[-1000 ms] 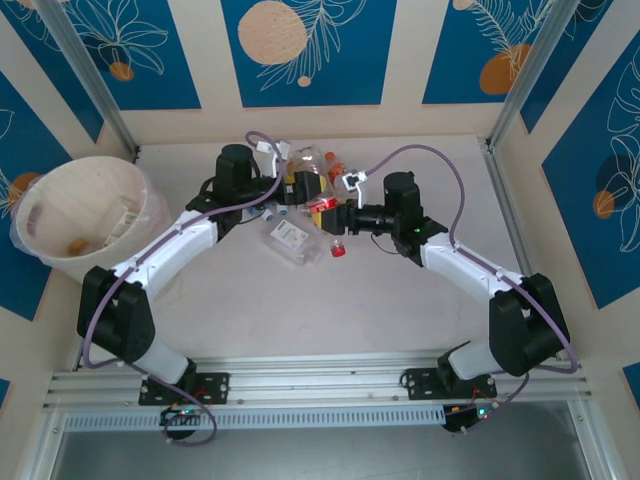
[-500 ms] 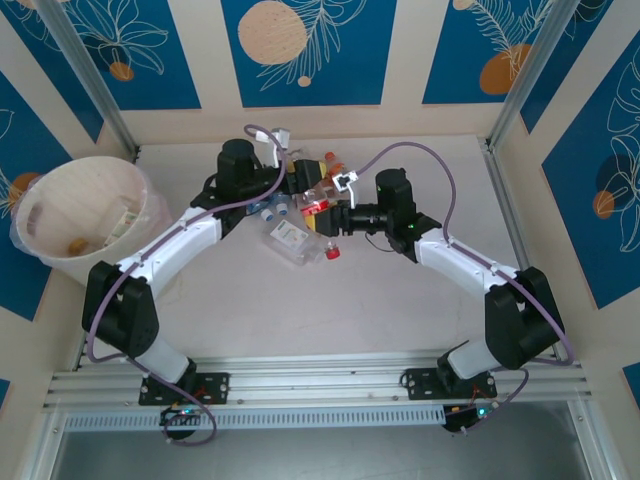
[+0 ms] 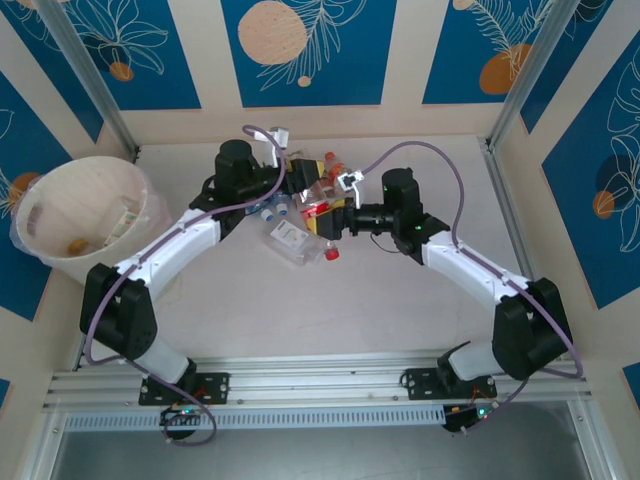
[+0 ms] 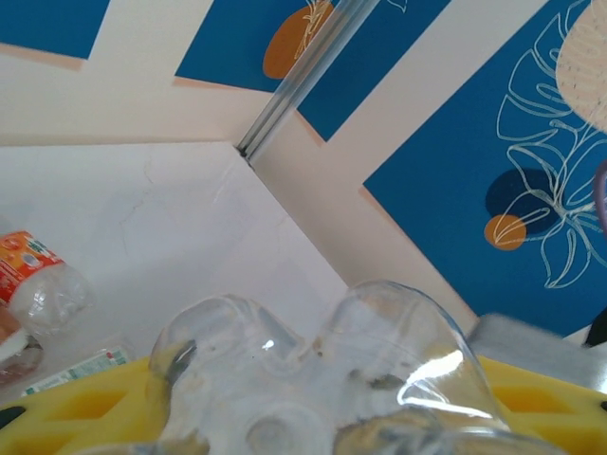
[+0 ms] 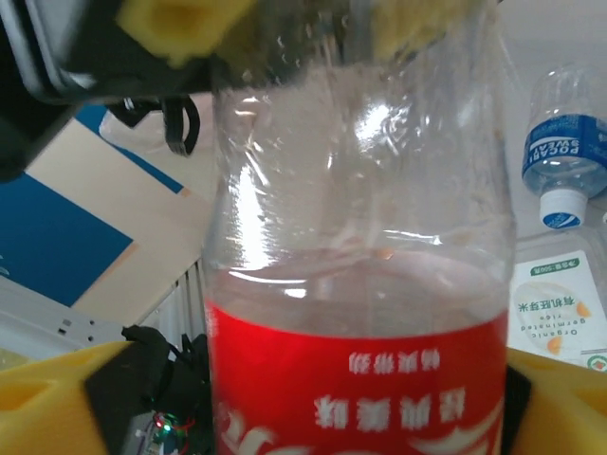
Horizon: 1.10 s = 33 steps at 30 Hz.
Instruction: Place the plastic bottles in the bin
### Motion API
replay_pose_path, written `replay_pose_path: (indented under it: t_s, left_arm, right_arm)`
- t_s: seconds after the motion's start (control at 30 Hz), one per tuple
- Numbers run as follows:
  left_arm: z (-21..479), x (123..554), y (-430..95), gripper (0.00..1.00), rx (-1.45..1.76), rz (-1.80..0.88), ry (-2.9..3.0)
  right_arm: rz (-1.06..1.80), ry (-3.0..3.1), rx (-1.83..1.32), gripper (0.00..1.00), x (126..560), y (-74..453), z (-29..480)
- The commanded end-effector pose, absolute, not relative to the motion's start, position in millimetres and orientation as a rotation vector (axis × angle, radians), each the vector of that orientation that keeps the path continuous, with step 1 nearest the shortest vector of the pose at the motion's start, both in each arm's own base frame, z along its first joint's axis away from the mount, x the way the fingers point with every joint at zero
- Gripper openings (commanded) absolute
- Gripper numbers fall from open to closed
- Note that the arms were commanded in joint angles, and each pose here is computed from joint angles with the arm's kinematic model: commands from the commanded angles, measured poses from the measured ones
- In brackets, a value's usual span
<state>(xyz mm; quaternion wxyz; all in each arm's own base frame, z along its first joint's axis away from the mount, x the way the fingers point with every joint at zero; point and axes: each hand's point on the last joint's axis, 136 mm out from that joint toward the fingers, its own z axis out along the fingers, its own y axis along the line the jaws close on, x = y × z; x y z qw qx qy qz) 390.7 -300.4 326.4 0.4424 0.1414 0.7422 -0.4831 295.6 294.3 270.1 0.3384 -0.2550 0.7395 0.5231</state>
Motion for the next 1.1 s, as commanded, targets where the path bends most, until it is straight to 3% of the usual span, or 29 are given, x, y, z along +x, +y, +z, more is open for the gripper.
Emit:
replay_pose_path:
  t_s: [0.0,0.37,0.67,0.97,1.07]
  left_arm:
    - [341,383,-288,0.41,0.386,-1.096,1.795]
    - [352,383,-232,0.43,0.272,-0.78,1.809]
    - [429,352,-154,0.43,0.196,-0.378,1.642]
    - [489,332,-81,0.44,0.084,0.047,1.496]
    - [527,310,-63,0.44,0.059,0.068,1.401]
  right_arm:
    - [1.269,1.878,-0.642,0.99,290,275,287]
    - [0.625,1.866,-0.097,0.99,340,168,275]
    - [0.646,1.904,0.209,0.99,356,123,250]
    - [0.681,1.925,0.221,0.99,357,124,250]
    - [0.676,1.926,0.233,0.99,358,122,249]
